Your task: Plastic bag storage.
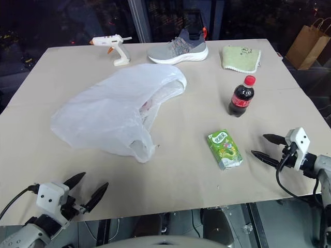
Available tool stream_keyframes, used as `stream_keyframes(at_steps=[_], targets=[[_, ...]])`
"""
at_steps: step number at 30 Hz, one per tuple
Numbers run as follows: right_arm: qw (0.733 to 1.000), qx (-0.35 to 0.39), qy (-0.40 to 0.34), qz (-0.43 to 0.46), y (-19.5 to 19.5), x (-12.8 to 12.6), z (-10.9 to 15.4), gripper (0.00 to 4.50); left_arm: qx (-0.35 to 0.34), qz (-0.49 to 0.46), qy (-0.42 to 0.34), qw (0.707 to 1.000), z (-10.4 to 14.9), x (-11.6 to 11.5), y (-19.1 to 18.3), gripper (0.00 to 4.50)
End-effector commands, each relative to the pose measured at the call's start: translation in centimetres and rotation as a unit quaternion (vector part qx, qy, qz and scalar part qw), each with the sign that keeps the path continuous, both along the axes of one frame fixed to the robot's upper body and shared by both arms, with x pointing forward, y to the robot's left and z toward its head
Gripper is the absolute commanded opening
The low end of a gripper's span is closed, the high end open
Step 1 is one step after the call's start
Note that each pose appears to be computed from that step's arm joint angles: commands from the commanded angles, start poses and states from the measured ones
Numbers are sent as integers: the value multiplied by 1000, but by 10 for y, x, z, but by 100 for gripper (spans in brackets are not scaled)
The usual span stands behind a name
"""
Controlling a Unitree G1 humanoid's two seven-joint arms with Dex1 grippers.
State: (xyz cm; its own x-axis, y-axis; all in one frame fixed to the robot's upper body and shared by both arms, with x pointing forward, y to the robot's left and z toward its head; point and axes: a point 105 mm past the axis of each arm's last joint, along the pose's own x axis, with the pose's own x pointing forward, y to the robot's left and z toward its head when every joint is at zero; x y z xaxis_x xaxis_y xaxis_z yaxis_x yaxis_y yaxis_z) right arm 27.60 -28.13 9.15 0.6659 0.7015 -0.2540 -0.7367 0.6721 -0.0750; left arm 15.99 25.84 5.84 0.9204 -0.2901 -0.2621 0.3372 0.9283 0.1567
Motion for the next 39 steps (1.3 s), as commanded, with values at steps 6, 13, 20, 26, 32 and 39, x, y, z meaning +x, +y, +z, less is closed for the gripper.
stream_keyframes(at_steps=[6, 13, 20, 26, 32, 39], targets=[[1000, -11, -27, 5, -7, 4, 16, 450, 11, -27, -13, 999, 15, -5, -3, 445], [999, -17, -27, 8, -8, 4, 15, 450, 7, -35, -13, 999, 15, -5, -8, 445], [999, -19, -27, 8, -8, 4, 14, 450, 2, -40, -13, 999, 16, -5, -12, 445], [999, -17, -26, 9, -7, 4, 14, 450, 2, -48, -14, 999, 18, -4, -16, 445], [999, -7, -25, 35, 4, 2, 18, 450, -8, -157, -12, 987, 38, -4, -62, 445], [993, 54, -53, 92, 36, -5, 61, 450, -30, -233, -19, 972, 55, 8, -98, 445]])
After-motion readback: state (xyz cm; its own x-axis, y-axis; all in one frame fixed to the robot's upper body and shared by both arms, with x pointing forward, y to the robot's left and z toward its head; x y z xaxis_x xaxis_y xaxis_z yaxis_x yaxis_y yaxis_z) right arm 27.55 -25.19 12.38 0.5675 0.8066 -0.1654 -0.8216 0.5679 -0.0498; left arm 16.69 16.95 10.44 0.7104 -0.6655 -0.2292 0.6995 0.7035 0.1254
